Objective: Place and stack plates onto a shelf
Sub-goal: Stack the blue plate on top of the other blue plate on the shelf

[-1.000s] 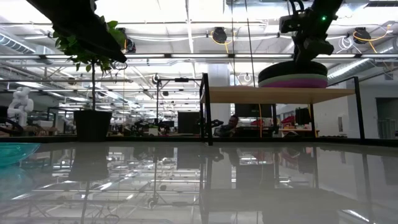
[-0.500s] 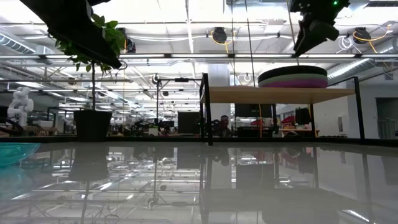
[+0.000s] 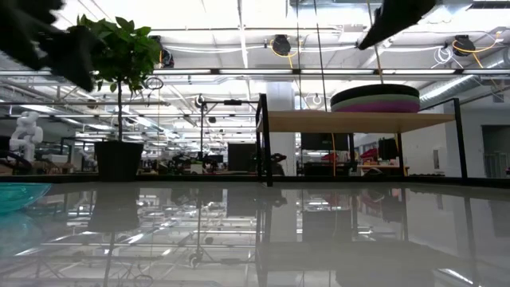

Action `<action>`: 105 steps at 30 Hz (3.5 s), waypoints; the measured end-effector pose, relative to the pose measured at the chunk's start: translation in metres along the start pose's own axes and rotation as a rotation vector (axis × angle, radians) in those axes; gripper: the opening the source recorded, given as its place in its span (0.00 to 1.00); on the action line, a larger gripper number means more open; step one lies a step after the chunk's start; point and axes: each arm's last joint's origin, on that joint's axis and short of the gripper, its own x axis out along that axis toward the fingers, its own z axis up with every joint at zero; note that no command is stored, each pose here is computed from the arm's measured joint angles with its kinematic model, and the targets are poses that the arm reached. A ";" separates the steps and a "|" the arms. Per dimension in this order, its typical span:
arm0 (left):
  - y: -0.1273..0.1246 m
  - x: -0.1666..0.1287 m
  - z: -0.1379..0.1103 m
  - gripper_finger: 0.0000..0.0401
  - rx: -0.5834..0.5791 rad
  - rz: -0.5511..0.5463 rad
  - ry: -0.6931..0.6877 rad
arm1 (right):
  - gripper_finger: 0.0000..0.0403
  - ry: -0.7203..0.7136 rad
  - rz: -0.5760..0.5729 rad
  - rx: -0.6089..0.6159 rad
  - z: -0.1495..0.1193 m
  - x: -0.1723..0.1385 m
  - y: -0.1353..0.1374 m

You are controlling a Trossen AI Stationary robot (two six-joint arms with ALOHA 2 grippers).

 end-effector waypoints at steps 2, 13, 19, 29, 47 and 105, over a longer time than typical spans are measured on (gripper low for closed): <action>-0.010 0.000 -0.008 0.70 0.053 -0.018 0.037 | 0.45 -0.042 0.031 -0.013 0.000 0.003 0.010; -0.058 0.023 -0.046 0.70 0.408 -0.074 0.177 | 0.45 -0.208 0.150 -0.068 -0.009 0.014 0.052; -0.074 0.025 -0.063 0.70 0.515 -0.121 0.226 | 0.45 -0.215 0.170 -0.069 -0.011 0.012 0.056; -0.092 0.012 -0.079 0.70 0.635 -0.198 0.214 | 0.45 -0.231 0.169 -0.088 -0.009 0.012 0.057; -0.110 0.031 -0.095 0.41 0.814 -0.214 0.194 | 0.45 -0.264 0.164 -0.095 -0.006 0.011 0.057; 0.116 -0.032 0.089 0.01 0.836 0.574 -0.464 | 0.45 -0.254 0.094 -0.015 -0.007 0.009 0.058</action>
